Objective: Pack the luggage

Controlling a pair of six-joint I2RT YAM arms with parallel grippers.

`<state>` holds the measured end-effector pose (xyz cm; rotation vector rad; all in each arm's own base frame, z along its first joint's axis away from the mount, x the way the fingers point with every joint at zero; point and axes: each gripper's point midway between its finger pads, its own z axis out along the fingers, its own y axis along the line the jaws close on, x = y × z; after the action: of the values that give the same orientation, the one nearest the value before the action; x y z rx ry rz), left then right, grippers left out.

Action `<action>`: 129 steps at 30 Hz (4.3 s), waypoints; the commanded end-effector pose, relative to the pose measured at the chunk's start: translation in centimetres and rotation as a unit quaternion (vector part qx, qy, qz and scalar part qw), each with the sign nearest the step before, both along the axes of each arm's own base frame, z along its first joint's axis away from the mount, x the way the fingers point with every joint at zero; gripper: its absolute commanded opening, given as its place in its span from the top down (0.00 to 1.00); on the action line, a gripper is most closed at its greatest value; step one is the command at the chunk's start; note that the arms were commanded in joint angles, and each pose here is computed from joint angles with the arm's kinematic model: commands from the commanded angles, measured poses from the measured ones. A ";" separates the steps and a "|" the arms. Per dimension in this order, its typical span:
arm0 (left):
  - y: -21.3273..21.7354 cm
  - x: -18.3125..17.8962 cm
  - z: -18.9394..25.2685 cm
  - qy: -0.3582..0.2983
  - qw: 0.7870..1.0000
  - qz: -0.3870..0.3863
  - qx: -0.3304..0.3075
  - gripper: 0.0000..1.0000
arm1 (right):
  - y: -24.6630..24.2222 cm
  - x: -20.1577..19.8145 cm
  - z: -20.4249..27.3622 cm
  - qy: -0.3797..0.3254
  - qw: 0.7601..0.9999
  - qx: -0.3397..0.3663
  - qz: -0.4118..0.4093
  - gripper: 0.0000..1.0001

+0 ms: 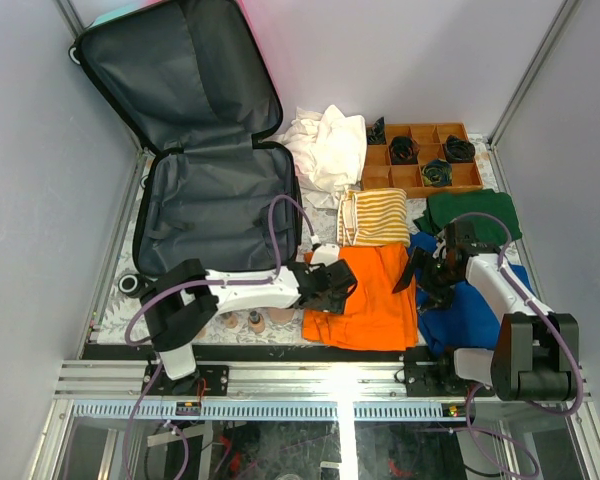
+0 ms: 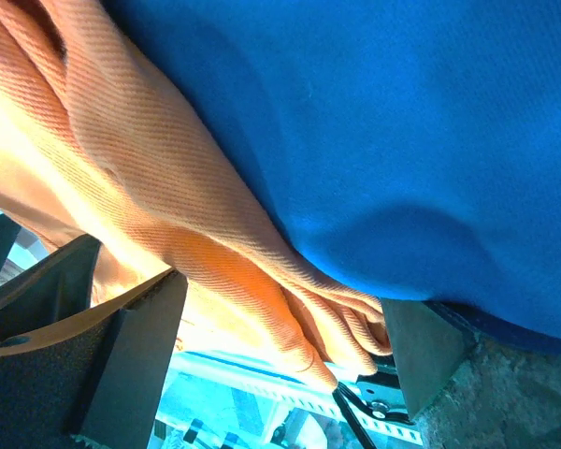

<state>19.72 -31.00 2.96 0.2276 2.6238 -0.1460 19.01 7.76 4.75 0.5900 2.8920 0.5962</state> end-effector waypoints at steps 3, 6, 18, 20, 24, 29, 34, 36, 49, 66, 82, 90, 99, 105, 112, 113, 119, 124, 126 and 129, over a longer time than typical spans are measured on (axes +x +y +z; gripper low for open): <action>-0.9 0.2 -1.6 -0.012 1.000 -0.003 0.020 0.06 | -0.5 2.2 0.4 -0.055 0.998 -0.012 0.000 0.10; -1.1 0.2 -2.2 -0.013 1.000 -0.006 0.020 0.09 | -0.3 2.2 0.3 -0.048 0.999 -0.007 0.000 0.11; -0.8 -1.9 -6.2 0.062 0.998 0.002 0.006 0.24 | 0.6 2.1 1.1 -0.061 0.998 0.023 0.002 0.13; -1.0 -2.2 -6.8 0.071 0.997 0.000 0.001 0.32 | 0.7 2.0 1.2 -0.060 0.998 0.026 0.002 0.13; -0.7 -1.9 -6.9 0.072 0.997 -0.001 0.006 0.47 | 1.1 1.9 1.4 -0.058 0.998 0.037 0.005 0.17; -0.7 0.0 -3.6 0.028 0.999 -0.016 0.012 0.92 | 1.5 2.0 1.8 -0.060 0.997 0.051 0.006 0.18; -0.5 1.8 0.7 -0.025 0.999 -0.029 0.024 1.00 | 2.1 1.8 2.1 -0.064 0.995 0.071 0.002 0.21; 0.1 2.2 1.7 -0.037 0.998 -0.029 0.034 1.00 | 2.3 1.6 2.0 -0.061 0.995 0.076 -0.002 0.22; 4.8 3.6 1.7 -0.012 0.999 0.029 0.036 1.00 | 4.1 1.1 1.2 -0.061 0.995 0.069 0.032 0.15; 2.3 3.3 1.9 -0.005 1.000 0.015 0.000 1.00 | 5.9 -0.3 -2.8 -0.047 0.998 0.004 0.042 0.08; -2.4 2.9 3.8 -0.036 0.998 -0.031 -0.042 1.00 | 9.6 2.1 -1.1 -0.091 0.992 0.056 0.073 0.72; -3.6 3.8 8.3 -0.101 0.991 -0.059 -0.059 1.00 | 9.8 2.7 4.8 -0.148 0.983 0.069 0.089 1.00; -4.6 6.1 17.4 -0.215 0.966 -0.084 -0.113 1.00 | 9.0 2.8 10.5 -0.216 0.970 0.064 0.089 1.00; -2.5 9.5 24.3 -0.289 0.943 -0.083 -0.142 1.00 | 9.4 6.2 16.3 -0.308 0.944 0.048 0.112 1.00; 5.8 15.5 27.4 -0.324 0.939 -0.035 -0.108 1.00 | 13.7 13.7 22.4 -0.373 0.911 0.077 0.160 1.00; 7.6 16.2 27.6 -0.328 0.939 -0.020 -0.101 1.00 | 14.8 14.8 22.6 -0.370 0.910 0.084 0.169 1.00; 18.5 18.9 28.4 -0.365 0.928 0.066 -0.036 1.00 | 24.8 21.0 23.4 -0.393 0.882 0.119 0.233 1.00; 27.7 20.2 26.5 -0.363 0.921 0.135 0.028 1.00 | 32.9 23.7 22.4 -0.415 0.857 0.143 0.270 1.00; 30.5 20.5 25.9 -0.368 0.916 0.151 0.045 1.00 | 35.6 24.3 20.8 -0.421 0.850 0.142 0.283 1.00; 33.9 21.3 24.4 -0.361 0.914 0.169 0.073 1.00 | 38.8 25.2 18.5 -0.433 0.841 0.131 0.296 1.00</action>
<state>38.68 -1.21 23.97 -0.1027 2.0650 0.1147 42.24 43.52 20.53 -0.4372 2.2364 1.0290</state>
